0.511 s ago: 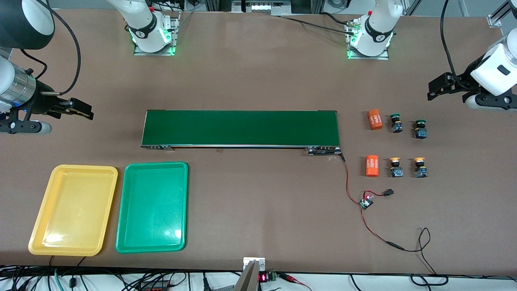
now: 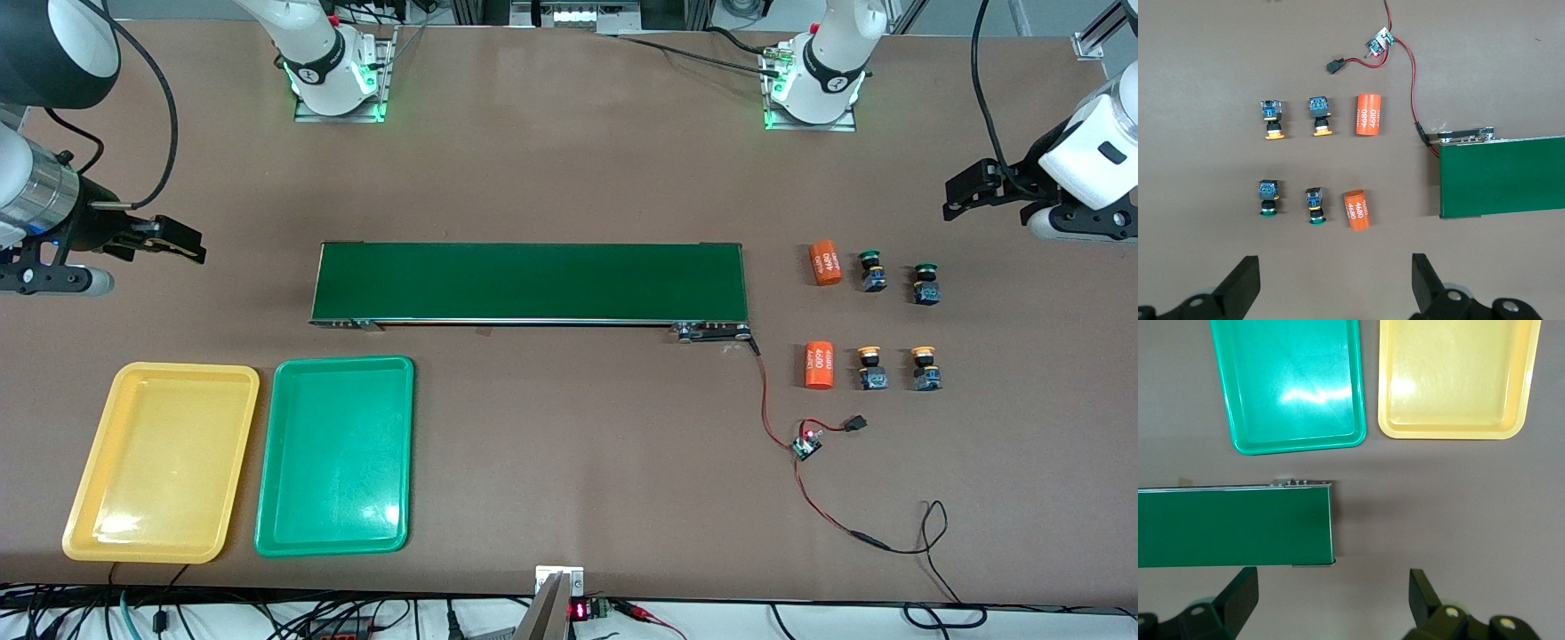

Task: Sort buttons by color to trays

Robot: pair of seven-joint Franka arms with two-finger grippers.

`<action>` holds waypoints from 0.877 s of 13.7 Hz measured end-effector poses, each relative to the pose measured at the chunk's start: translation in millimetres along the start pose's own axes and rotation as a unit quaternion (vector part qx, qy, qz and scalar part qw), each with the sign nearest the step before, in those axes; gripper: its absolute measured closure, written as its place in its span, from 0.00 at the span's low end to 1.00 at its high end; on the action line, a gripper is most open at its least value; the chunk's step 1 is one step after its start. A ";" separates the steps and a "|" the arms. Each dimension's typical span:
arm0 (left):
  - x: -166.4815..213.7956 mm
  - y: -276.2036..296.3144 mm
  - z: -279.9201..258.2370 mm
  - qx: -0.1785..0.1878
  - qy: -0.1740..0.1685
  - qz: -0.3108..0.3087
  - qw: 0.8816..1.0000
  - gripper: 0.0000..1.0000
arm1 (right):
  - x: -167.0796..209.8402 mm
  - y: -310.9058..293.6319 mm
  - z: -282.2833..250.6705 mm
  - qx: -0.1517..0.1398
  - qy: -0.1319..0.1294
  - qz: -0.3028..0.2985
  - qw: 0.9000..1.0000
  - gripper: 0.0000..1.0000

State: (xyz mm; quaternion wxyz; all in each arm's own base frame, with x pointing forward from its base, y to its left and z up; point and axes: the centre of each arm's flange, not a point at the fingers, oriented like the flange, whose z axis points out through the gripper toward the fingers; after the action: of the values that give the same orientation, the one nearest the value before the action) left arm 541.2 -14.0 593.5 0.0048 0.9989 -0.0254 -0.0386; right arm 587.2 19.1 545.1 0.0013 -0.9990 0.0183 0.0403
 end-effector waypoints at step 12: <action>16.4 -2.6 47.3 -0.002 -0.051 -0.001 0.999 0.00 | 0.2 3.8 3.2 0.000 -0.003 0.003 1.000 0.00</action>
State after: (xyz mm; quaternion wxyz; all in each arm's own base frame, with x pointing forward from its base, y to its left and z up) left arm 554.0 -12.6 545.1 0.0051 0.9957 -0.0243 -0.0891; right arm 587.1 15.4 541.9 0.0009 -0.9988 0.0211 0.0435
